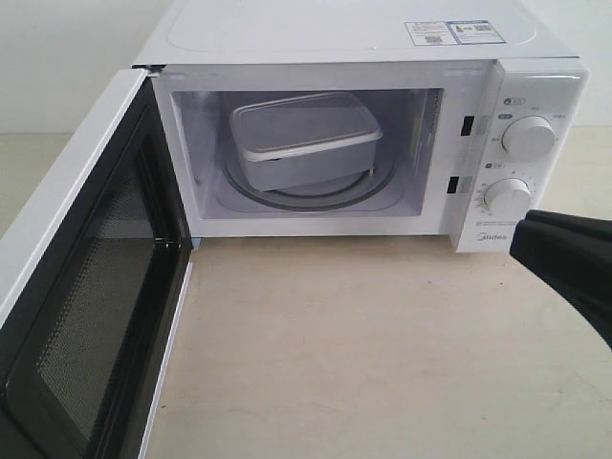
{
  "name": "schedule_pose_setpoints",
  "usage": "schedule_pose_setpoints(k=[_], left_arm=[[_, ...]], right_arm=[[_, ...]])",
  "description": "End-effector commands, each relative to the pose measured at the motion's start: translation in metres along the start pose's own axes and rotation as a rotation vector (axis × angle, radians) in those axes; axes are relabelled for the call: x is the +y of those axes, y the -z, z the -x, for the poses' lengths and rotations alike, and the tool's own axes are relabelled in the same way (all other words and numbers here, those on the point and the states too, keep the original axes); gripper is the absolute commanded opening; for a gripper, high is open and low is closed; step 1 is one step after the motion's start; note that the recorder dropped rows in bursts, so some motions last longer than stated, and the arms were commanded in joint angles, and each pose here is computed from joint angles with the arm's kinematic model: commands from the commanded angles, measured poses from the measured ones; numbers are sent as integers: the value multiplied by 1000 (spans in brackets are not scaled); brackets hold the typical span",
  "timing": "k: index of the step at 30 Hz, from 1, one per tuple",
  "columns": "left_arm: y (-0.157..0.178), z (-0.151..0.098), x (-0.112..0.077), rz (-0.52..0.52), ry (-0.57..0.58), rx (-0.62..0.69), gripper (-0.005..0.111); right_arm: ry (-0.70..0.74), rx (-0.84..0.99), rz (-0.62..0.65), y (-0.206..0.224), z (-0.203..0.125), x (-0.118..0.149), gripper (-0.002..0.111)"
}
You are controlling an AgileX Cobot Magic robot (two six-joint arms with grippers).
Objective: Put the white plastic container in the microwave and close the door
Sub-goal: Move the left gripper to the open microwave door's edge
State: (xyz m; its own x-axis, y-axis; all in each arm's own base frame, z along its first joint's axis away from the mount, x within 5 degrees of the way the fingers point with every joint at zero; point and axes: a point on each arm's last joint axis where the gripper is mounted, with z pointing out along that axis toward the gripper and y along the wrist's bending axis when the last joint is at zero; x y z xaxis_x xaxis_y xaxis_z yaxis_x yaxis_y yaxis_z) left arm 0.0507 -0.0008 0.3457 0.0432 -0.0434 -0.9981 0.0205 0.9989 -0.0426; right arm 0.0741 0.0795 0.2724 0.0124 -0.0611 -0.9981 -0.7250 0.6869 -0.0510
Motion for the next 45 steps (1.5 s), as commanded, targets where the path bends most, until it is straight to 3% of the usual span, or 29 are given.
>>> schedule_pose_setpoints(k=[1, 7, 10, 18, 24, 30, 37, 45], left_arm=[[-5, 12, -3, -19, 58, 103, 4], [-5, 16, -9, -75, 189, 86, 4], [-10, 11, -10, -79, 189, 159, 4], [-47, -4, -17, -121, 133, 722, 4], [-84, 5, -30, -295, 94, 1052, 4], [-126, -3, -45, -444, 222, 1135, 4], [-139, -17, -40, -408, 192, 1207, 4], [-143, -18, -46, -464, 244, 1205, 4]], right_arm=[[13, 14, 12, 1, -3, 1, 0], [8, 22, 18, 1, -3, 2, 0], [-8, 22, 18, 1, -3, 2, 0], [-6, 11, 11, 1, -2, 1, 0], [-11, 15, 14, 1, -3, 1, 0], [-11, 17, 15, 1, -3, 1, 0], [-8, 17, 15, 1, -3, 1, 0], [-11, -14, -5, 1, 0, 0, 0]])
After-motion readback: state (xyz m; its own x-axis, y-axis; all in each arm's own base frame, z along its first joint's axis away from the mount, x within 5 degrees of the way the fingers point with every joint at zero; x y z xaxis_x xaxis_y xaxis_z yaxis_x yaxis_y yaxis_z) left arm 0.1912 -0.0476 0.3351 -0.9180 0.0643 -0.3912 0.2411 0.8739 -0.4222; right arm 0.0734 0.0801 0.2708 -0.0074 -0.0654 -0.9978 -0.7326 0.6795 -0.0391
